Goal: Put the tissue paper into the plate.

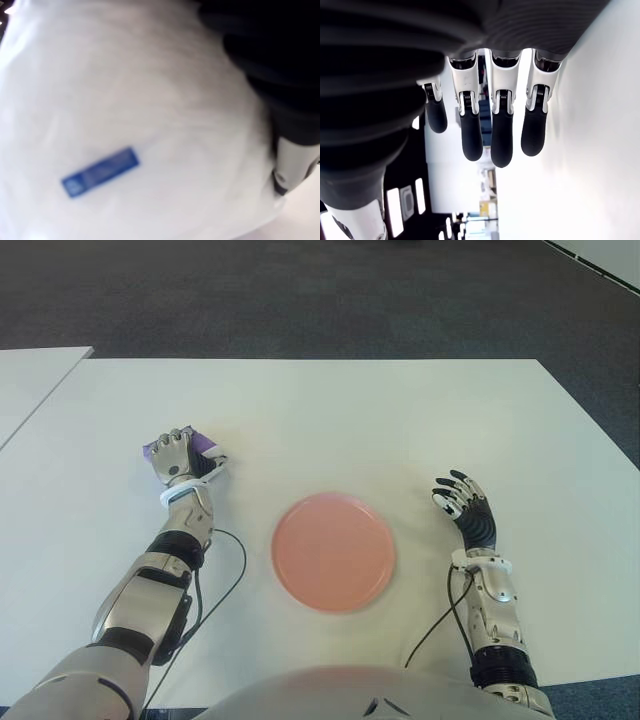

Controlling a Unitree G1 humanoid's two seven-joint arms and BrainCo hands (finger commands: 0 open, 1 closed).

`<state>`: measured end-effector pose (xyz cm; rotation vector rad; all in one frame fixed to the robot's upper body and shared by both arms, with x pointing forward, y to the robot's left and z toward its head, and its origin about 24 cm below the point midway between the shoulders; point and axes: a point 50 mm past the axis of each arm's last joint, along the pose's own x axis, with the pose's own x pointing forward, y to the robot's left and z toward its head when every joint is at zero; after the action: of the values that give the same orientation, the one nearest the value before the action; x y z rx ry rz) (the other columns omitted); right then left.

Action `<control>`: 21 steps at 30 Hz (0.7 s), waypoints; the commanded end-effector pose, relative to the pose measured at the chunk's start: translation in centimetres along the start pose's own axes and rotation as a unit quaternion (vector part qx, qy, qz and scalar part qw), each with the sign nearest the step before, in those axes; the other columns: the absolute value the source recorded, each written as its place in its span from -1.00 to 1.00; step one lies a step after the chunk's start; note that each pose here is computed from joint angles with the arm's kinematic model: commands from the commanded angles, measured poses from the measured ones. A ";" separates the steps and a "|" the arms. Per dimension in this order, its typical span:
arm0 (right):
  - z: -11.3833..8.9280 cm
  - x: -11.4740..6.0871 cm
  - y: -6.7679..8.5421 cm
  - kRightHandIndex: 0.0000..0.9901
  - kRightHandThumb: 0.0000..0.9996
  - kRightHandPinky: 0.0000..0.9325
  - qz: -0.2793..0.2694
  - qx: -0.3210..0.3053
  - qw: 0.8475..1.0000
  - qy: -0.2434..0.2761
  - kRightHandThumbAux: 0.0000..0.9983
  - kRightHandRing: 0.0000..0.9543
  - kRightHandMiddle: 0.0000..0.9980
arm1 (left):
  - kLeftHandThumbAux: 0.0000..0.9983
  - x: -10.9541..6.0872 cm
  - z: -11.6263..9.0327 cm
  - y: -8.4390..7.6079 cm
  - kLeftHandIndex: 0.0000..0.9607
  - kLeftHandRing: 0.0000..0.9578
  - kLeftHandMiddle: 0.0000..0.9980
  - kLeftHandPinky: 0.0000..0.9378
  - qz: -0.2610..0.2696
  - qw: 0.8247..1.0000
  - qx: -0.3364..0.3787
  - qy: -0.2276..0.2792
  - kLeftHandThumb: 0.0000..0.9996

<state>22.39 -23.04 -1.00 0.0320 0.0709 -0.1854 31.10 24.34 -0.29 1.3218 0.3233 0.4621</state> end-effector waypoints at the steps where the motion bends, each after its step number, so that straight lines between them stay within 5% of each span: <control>1: -2.8 -1.4 -0.4 -0.62 -0.44 -0.13 -0.015 0.002 0.996 0.090 0.48 -0.21 -0.29 | 0.33 -3.9 -1.9 -4.6 -0.14 0.71 0.05 0.74 -0.122 0.991 -0.001 0.054 0.71; 14: -2.4 -1.1 -0.3 -0.59 -0.44 -0.16 -0.019 -0.001 0.995 0.103 0.53 -0.22 -0.24 | 0.33 -3.7 -1.4 -4.4 -0.15 0.71 0.06 0.72 -0.103 0.994 0.011 0.033 0.71; 21: -2.3 -0.9 -0.4 -0.54 -0.42 -0.19 -0.026 0.002 0.995 0.100 0.56 -0.20 -0.19 | 0.32 -3.8 -1.2 -4.1 -0.06 0.47 -0.02 0.36 -0.069 0.997 -0.024 0.014 0.72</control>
<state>22.91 -23.31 -0.57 0.0261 0.1131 -0.2074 30.83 24.04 -0.45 1.3163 0.2728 0.4796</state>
